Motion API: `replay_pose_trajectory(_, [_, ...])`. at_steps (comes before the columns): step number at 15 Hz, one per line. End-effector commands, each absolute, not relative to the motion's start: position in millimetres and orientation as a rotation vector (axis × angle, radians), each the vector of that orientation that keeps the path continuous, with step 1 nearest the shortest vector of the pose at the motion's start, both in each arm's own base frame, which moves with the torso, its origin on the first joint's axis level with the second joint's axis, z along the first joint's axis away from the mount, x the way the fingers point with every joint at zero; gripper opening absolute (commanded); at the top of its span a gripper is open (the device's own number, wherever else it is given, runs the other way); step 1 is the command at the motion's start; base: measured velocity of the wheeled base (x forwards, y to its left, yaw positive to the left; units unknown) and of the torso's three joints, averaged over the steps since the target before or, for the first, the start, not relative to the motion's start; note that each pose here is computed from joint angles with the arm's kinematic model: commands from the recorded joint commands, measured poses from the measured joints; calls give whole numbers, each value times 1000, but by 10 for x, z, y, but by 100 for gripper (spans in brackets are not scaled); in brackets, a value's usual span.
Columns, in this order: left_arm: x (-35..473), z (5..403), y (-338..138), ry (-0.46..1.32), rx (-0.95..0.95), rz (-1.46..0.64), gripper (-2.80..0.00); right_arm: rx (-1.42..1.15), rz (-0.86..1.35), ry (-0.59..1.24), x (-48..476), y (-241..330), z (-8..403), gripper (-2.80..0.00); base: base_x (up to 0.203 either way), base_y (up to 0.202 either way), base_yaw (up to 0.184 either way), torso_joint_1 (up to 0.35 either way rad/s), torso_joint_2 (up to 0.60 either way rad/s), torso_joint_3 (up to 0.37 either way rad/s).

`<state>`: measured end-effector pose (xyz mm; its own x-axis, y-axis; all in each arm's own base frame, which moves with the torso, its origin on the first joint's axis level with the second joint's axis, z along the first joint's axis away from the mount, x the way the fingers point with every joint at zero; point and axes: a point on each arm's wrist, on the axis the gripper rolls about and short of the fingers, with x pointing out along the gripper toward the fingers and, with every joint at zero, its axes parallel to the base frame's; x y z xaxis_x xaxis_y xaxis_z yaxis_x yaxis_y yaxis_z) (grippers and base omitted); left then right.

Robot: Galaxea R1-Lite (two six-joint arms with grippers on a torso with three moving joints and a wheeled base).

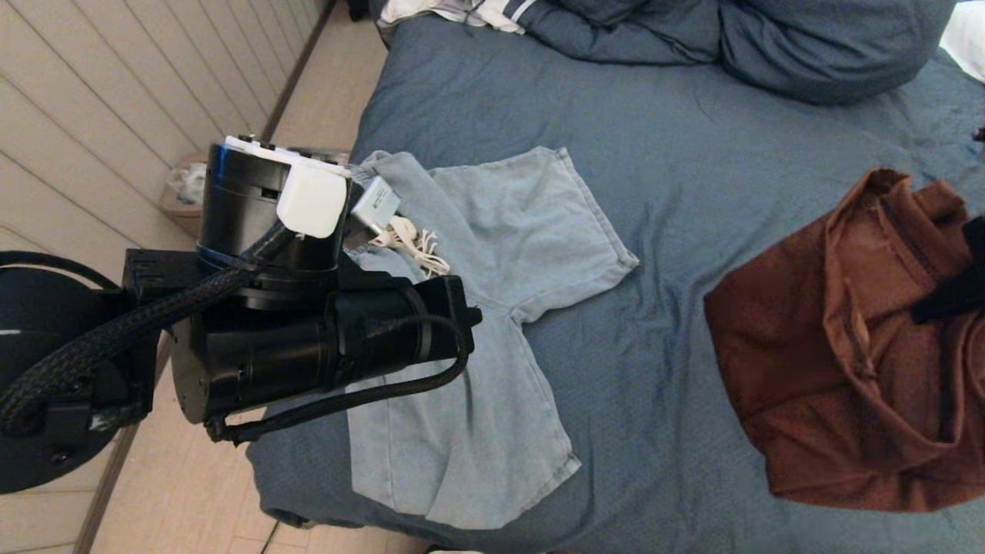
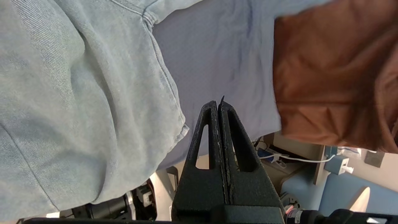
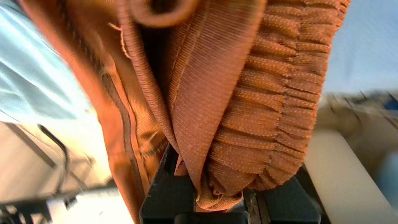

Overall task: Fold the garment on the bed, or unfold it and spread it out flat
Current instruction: Unford the brown shorts

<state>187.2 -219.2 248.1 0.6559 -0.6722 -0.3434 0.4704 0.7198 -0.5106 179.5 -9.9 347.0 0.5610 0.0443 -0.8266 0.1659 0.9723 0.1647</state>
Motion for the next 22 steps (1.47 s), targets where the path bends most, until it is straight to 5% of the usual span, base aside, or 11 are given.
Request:
replay_pose_trajectory(1, [1871, 2472, -2194, 550, -401, -667, -280, 172, -88, 1071, 2001, -120, 3395, -280, 0, 0, 0, 0, 0, 0])
replay_pose_trajectory(4, [1877, 2441, -2200, 557, -397, -664, -280, -33, 21, 1056, 1900, -76, 3441, -280, 0, 0, 0, 0, 0, 0])
replay_pose_trajectory(8, [1895, 2383, -2222, 577, -392, -655, -280, -153, 462, 961, 1657, 59, 3483, -280, 0, 0, 0, 0, 0, 0])
replay_pose_trajectory(15, [1935, 2301, -2267, 594, -382, -646, -280, -202, 803, 1125, 1997, 279, 2948, -280, 0, 0, 0, 0, 0, 0])
replay_pose_trajectory(16, [1952, 2286, -2289, 597, -380, -646, -280, -197, 809, 1134, 2186, 300, 2856, 0, 0, 0, 0, 0, 0, 0])
replay_pose_trajectory(22, [1974, 2250, -2306, 604, -373, -632, -280, -165, 746, 1080, 2997, 170, 2564, 0, 0, 0, 0, 0, 0, 0])
